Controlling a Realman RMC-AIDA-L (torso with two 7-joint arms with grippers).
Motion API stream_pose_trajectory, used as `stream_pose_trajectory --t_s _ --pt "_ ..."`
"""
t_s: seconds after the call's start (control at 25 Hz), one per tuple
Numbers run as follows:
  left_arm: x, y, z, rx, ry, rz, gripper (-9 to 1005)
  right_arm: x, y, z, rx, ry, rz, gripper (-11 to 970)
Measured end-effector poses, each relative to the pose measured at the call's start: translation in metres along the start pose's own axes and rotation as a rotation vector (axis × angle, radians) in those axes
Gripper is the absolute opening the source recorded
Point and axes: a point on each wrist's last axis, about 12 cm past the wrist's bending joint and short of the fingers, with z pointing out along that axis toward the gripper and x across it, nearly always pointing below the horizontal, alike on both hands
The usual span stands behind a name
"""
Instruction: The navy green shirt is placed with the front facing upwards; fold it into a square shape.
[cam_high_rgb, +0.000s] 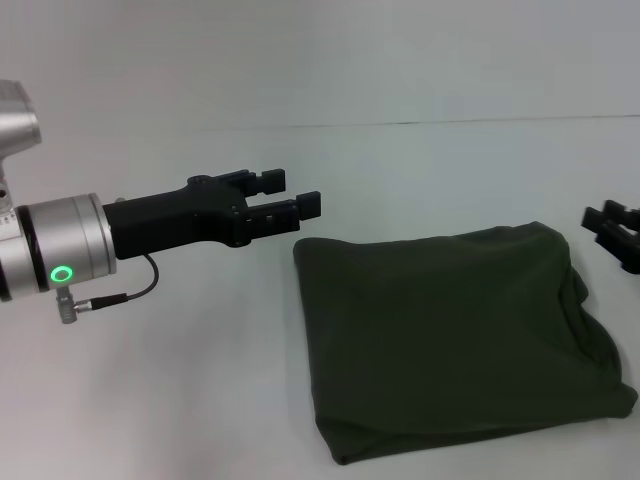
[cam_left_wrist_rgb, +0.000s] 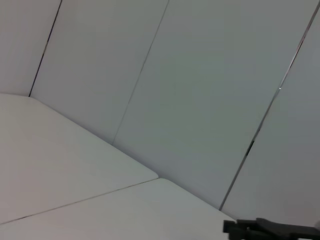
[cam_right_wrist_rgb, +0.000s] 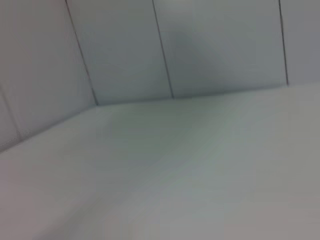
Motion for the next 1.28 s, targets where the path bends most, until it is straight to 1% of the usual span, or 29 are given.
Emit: stream_pose_trajectory --t_s 0.08,0.12,0.2,0.32,0.52,0.6,0.72,1.0,1.28 --pt "0.0 0.0 0.0 0.0 0.0 0.0 757 0.0 0.002 -0.011 -0.036 -0.032 -0.033 209" --pt "0.0 0.0 0.0 0.0 0.0 -0.001 757 0.0 0.007 -0.016 -0.074 -0.046 -0.053 242" --pt "0.0 0.0 0.0 0.0 -0.002 -0.001 757 -0.001 0.015 -0.02 -0.148 -0.07 -0.087 339" --pt "-0.001 0.0 0.002 -0.001 -0.012 -0.005 757 0.003 0.029 -0.018 -0.239 -0.057 -0.125 484" --pt "-0.001 0.001 0.003 -0.008 -0.018 -0.01 757 0.019 0.045 -0.004 -0.319 0.02 -0.131 644" --pt "-0.001 0.001 0.004 -0.009 -0.017 -0.009 757 0.025 0.05 0.001 -0.334 0.052 -0.137 642" --pt "-0.001 0.001 0.004 -0.009 -0.017 -0.009 757 0.033 0.052 0.003 -0.321 0.083 -0.127 640" --pt "0.0 0.001 0.003 -0.012 -0.017 -0.011 757 0.049 0.046 -0.012 -0.246 0.099 -0.096 635" --pt "0.001 0.002 0.002 -0.014 -0.017 -0.013 756 0.058 0.043 -0.018 -0.199 0.108 -0.072 635"
